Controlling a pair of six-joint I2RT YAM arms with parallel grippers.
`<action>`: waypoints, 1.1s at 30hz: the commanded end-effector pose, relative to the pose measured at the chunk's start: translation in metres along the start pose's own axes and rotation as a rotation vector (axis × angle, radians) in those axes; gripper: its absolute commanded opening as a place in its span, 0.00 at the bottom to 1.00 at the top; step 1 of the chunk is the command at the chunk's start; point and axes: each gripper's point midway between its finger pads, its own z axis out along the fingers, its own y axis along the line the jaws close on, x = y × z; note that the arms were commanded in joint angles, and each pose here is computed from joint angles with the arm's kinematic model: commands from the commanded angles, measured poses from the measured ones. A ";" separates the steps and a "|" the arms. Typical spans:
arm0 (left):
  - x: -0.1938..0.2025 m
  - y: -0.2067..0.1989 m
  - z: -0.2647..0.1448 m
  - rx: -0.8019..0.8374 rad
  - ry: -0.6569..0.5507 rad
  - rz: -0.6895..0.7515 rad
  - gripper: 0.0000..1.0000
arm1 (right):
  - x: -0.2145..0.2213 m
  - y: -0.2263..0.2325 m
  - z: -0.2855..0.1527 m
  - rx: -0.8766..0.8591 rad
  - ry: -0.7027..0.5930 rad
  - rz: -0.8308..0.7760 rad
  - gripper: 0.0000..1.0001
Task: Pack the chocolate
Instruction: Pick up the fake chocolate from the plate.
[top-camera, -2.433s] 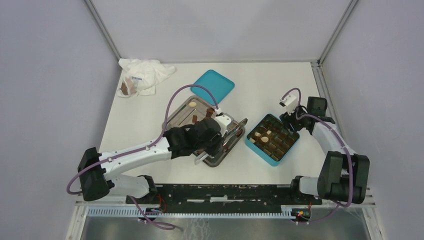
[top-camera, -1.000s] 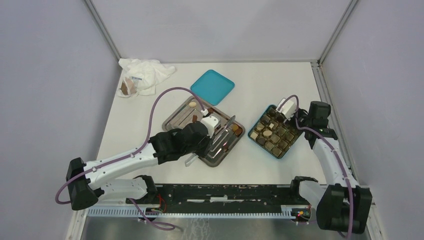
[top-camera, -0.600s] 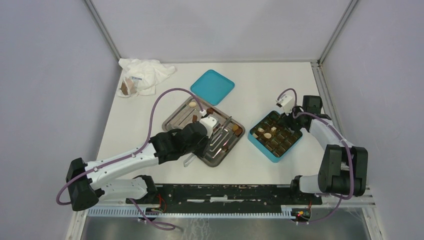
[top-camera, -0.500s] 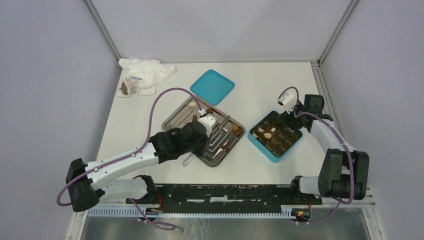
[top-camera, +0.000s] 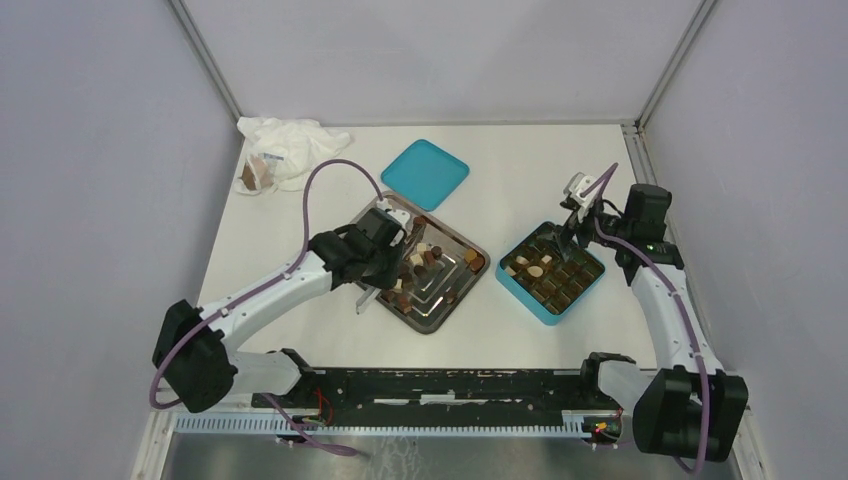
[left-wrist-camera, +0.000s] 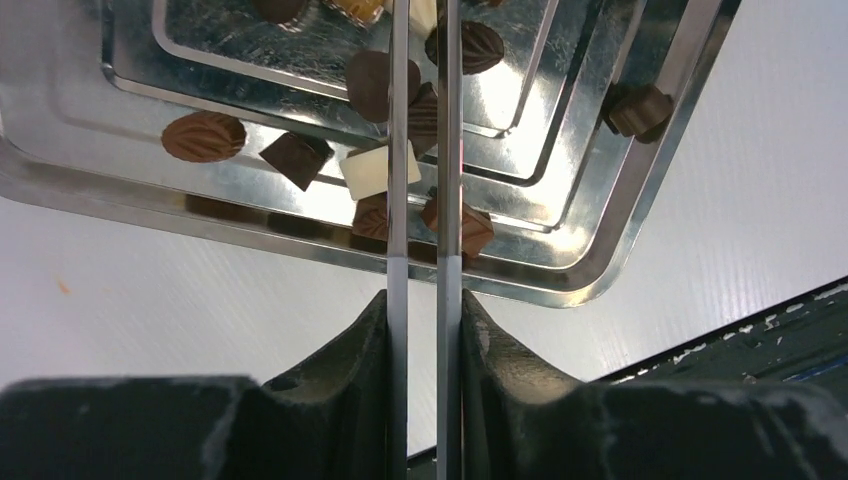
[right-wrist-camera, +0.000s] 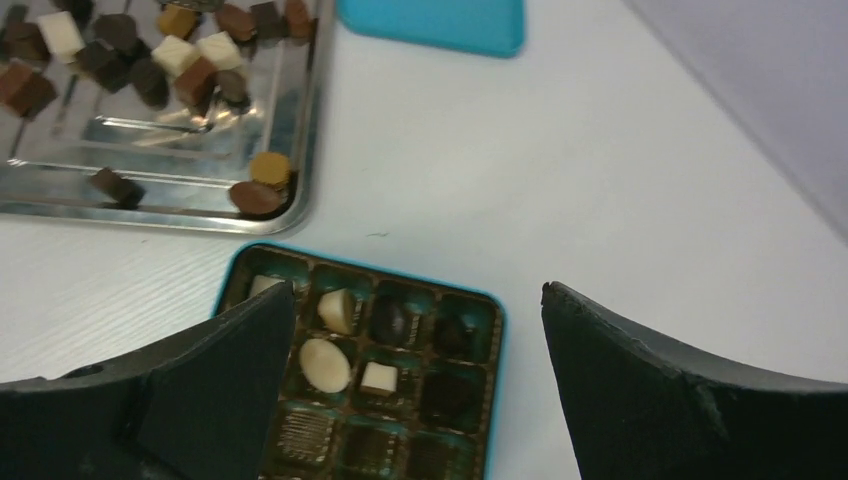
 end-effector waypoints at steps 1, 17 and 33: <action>-0.013 -0.007 -0.005 0.014 0.016 -0.005 0.32 | 0.028 0.034 0.012 -0.151 0.002 0.114 0.98; -0.048 0.016 0.005 -0.044 0.062 0.048 0.38 | 0.031 0.026 0.011 -0.095 0.042 0.143 0.97; -0.059 0.013 0.015 -0.026 0.089 0.010 0.44 | 0.039 0.027 0.015 -0.110 0.057 0.169 0.97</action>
